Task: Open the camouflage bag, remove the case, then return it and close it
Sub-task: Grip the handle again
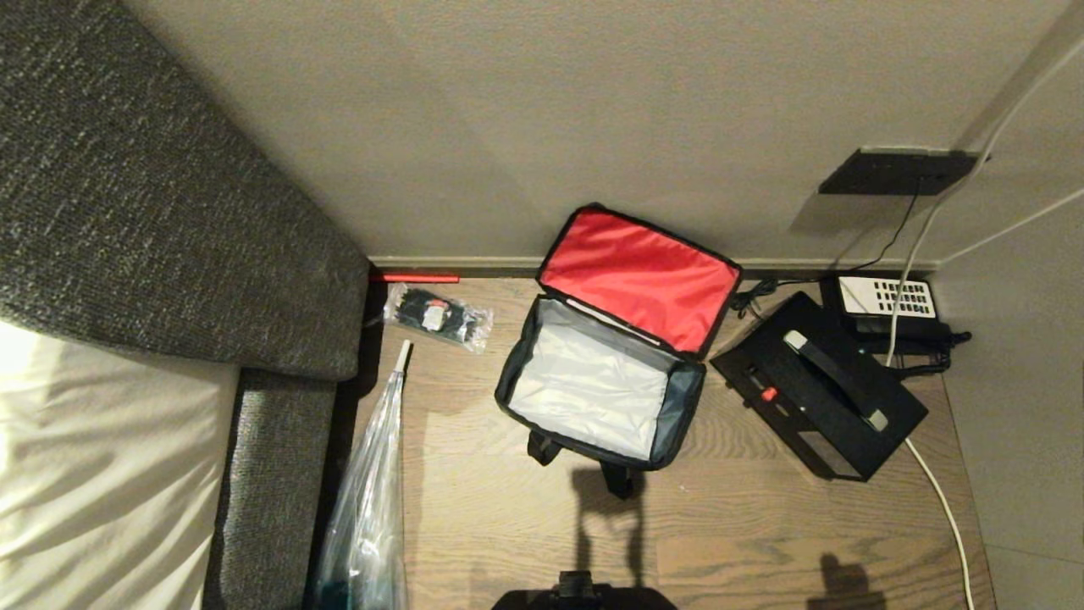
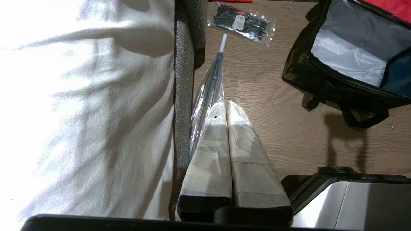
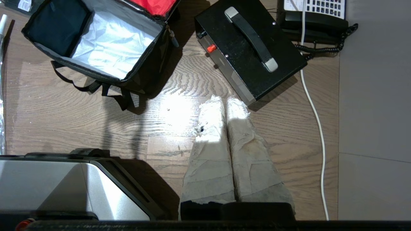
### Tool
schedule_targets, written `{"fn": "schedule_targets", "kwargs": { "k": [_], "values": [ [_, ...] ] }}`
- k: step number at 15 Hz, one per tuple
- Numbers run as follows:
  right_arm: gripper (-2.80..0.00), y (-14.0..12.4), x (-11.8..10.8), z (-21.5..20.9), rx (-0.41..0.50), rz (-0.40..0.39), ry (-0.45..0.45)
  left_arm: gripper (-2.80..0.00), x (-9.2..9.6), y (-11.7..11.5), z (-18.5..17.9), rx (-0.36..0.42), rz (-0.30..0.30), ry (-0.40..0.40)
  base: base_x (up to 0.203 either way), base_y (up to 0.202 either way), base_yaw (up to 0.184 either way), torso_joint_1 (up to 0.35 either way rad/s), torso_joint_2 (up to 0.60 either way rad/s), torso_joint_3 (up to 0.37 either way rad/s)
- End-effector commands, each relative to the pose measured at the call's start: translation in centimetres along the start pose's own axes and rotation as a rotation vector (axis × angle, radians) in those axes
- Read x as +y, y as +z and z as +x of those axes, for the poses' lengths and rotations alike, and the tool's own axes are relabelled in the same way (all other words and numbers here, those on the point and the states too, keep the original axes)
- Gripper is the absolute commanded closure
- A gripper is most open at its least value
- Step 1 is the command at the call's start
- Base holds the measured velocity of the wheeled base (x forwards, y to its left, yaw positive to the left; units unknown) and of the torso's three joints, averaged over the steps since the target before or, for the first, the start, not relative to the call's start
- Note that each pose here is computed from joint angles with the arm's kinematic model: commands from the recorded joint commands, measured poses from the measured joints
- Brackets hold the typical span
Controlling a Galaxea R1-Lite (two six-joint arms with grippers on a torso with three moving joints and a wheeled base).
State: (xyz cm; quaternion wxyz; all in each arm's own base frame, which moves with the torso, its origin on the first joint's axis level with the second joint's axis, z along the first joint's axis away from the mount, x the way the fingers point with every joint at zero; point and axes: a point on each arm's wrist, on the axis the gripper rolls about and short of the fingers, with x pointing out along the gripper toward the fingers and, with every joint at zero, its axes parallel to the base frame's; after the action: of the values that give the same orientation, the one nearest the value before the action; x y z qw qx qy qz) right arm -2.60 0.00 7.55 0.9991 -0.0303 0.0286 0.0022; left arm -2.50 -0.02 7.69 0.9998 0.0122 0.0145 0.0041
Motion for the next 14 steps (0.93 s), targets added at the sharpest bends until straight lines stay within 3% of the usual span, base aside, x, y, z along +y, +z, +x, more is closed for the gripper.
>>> {"fn": "schedule_targets", "kwargs": {
  "k": [1, 4, 6, 12, 14],
  "values": [
    [0.00, 0.0, 0.0, 0.0, 0.001, -0.001, 0.001, 0.00, 0.0, 0.0, 0.0, 0.002, 0.000, 0.001, 0.000, 0.000, 0.000, 0.000, 0.00, 0.000],
    [0.00, 0.0, 0.0, 0.0, 0.002, -0.002, 0.002, 0.00, 0.0, 0.0, 0.0, 0.002, 0.000, 0.001, 0.000, 0.000, 0.000, 0.000, 0.00, 0.000],
    [0.00, 0.1, 0.0, 0.0, -0.003, -0.059, 0.023, 0.00, 0.0, 0.0, 0.0, 0.002, 0.000, 0.001, 0.000, 0.000, 0.000, 0.000, 0.00, 0.000],
    [0.00, 0.1, 0.0, -0.1, 0.000, -0.021, 0.017, 0.00, 0.0, 0.0, 0.0, 0.002, 0.000, 0.001, 0.000, 0.000, 0.000, 0.000, 0.00, 0.000],
    [0.00, 1.5, 0.0, -0.7, -0.026, -0.016, 0.022, 0.00, 0.0, 0.0, 0.0, 0.003, 0.000, 0.001, 0.000, 0.000, 0.000, 0.000, 0.00, 0.000]
  ]
}}
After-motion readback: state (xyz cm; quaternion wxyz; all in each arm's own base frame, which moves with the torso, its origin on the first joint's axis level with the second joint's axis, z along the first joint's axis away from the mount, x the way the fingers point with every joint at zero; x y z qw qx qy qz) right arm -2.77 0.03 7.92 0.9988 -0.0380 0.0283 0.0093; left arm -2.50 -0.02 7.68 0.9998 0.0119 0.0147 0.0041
